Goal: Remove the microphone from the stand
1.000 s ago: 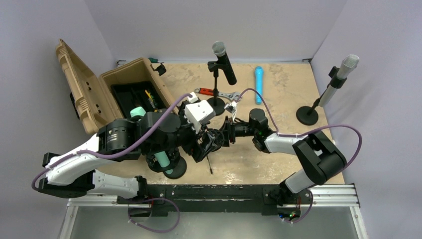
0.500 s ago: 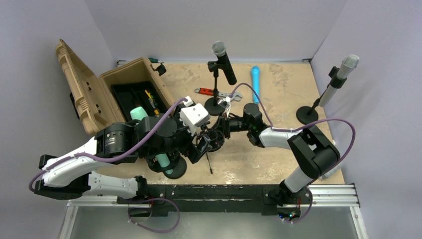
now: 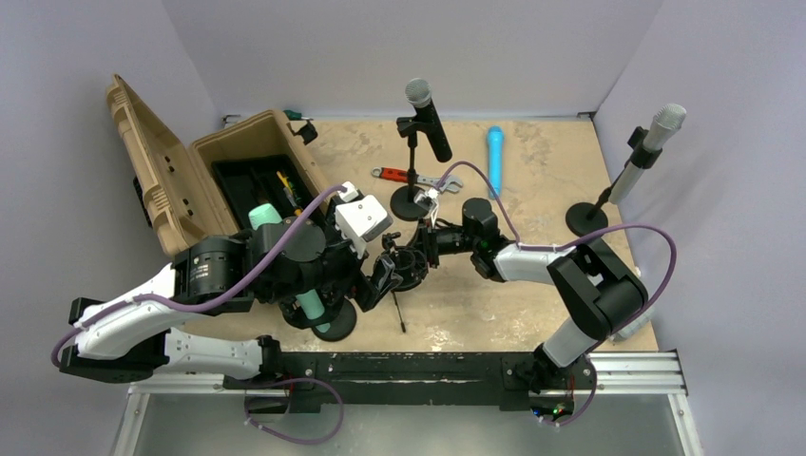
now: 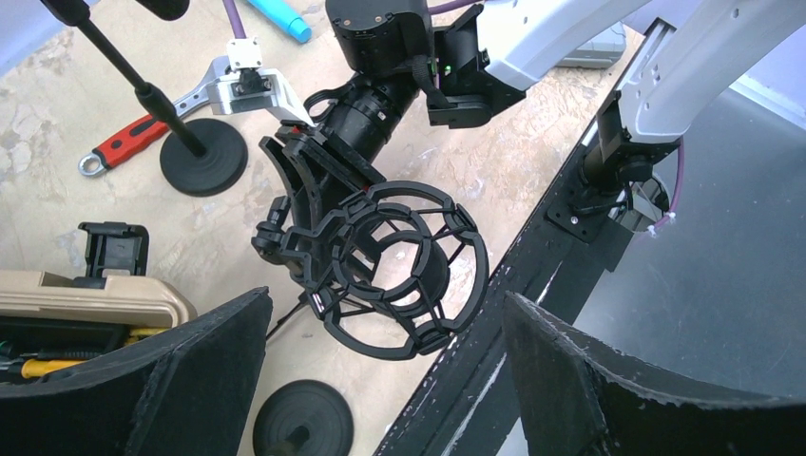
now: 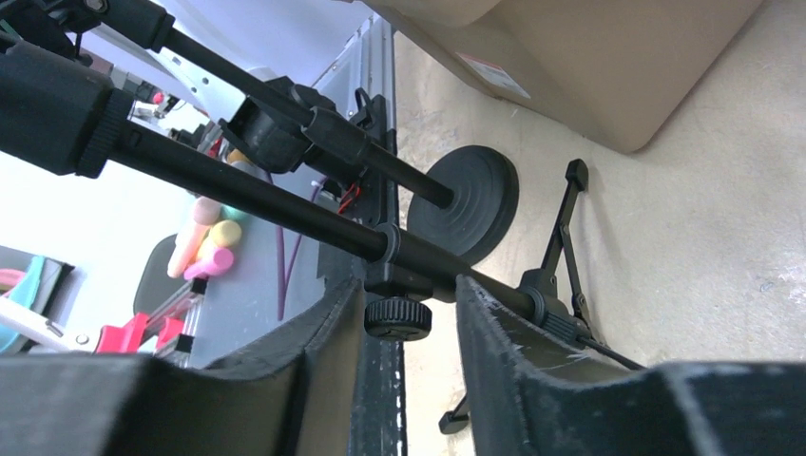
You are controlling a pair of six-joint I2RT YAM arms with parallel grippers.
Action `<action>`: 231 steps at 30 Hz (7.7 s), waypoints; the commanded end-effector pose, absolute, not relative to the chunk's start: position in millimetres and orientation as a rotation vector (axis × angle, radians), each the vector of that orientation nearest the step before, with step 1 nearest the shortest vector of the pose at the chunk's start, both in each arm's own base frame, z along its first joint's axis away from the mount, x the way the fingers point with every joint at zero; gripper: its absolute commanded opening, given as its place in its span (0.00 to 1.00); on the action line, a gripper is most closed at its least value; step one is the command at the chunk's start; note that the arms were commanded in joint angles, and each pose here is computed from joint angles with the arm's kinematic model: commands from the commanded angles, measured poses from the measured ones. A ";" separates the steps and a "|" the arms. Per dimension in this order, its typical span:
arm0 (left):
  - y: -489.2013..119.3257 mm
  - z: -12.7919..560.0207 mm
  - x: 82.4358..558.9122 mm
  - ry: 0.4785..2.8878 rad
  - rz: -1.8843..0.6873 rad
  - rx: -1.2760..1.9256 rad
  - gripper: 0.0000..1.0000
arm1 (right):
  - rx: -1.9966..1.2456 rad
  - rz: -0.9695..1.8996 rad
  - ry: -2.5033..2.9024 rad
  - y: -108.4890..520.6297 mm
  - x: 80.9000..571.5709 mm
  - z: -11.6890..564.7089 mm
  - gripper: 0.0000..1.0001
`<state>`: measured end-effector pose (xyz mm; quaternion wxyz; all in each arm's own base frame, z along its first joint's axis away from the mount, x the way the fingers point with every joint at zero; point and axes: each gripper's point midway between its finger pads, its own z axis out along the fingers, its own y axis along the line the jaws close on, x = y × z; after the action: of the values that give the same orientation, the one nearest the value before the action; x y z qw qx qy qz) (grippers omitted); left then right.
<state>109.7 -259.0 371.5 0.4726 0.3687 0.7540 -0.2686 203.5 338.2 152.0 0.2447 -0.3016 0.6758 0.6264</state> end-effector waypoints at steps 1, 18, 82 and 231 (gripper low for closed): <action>-264.2 376.6 110.2 1.819 -0.674 0.894 0.89 | -0.833 1.675 1.793 338.2 204.9 162.0 0.19; -282.4 374.8 120.2 1.802 -0.641 0.881 0.89 | -0.600 0.980 1.880 299.0 269.7 138.4 0.00; -276.8 377.4 126.8 1.772 -0.674 0.763 0.90 | -0.226 1.396 2.001 306.2 236.0 175.3 0.47; -269.9 372.2 130.4 1.772 -0.695 0.735 0.91 | -0.167 1.187 2.066 297.4 252.9 178.7 0.44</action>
<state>128.6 -268.3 362.8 0.5131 0.3216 0.7468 -0.2749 252.8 290.6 170.5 0.3654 -0.0643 0.8201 0.4356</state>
